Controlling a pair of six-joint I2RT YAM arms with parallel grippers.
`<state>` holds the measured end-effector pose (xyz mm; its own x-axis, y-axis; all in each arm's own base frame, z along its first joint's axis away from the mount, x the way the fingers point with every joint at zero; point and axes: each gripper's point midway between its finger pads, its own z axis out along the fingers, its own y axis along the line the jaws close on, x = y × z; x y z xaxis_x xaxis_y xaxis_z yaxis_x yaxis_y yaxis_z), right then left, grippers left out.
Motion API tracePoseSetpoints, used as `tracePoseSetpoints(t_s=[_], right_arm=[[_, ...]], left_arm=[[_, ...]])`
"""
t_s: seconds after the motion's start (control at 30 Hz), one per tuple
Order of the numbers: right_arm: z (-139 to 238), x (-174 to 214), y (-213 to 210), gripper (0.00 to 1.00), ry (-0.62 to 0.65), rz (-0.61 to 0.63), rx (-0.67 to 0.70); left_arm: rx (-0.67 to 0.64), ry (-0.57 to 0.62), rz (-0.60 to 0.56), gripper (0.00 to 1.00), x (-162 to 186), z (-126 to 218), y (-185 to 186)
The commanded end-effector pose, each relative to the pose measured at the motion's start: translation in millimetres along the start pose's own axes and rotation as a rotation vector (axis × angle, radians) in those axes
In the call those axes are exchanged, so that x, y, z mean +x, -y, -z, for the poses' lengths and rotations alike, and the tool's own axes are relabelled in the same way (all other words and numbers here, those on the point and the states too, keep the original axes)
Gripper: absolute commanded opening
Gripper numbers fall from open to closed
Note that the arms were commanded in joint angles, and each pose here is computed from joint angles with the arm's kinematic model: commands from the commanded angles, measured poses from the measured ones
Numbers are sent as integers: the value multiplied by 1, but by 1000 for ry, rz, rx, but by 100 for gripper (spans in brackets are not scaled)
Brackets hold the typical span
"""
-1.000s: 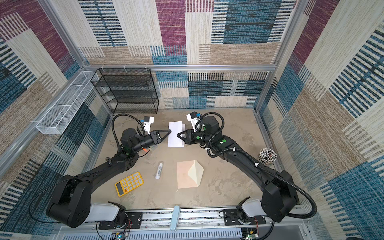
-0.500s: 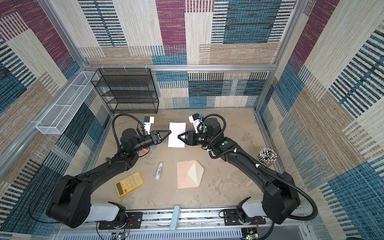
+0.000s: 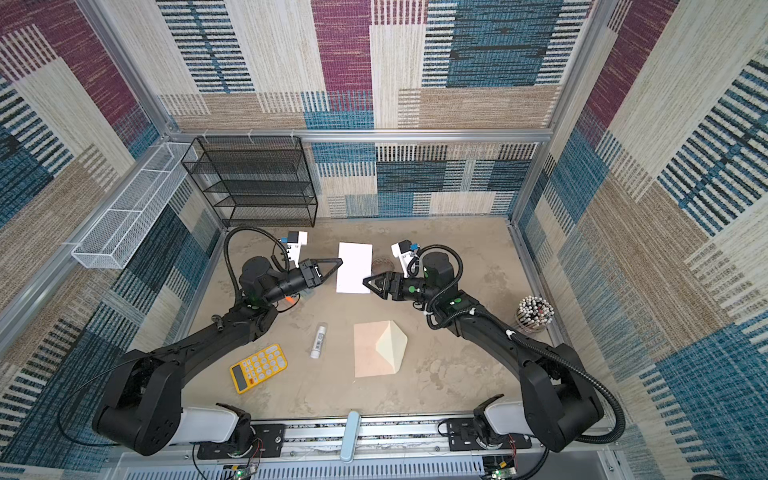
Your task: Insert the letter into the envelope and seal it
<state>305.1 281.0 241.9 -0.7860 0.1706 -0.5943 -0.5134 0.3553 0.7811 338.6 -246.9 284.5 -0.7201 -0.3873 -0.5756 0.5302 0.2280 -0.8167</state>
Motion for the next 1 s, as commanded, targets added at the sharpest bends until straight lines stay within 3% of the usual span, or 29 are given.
tracePoseSetpoints(t_s=[0.0,0.47,0.77,0.97], right_arm=[[1,-11,-29,75,29,67,-136],[-7,-11,-26,74,22,25,-238],[-9,-16,-37,59,0,31,-281],[-12,-17,-35,57,-3,10,-289]], left_arm=[[38,12,-12,0,-2,0,8],[82,18,18,0,-3,0,12],[98,15,40,0,-1,-2,9],[113,12,45,0,-1,-3,10]])
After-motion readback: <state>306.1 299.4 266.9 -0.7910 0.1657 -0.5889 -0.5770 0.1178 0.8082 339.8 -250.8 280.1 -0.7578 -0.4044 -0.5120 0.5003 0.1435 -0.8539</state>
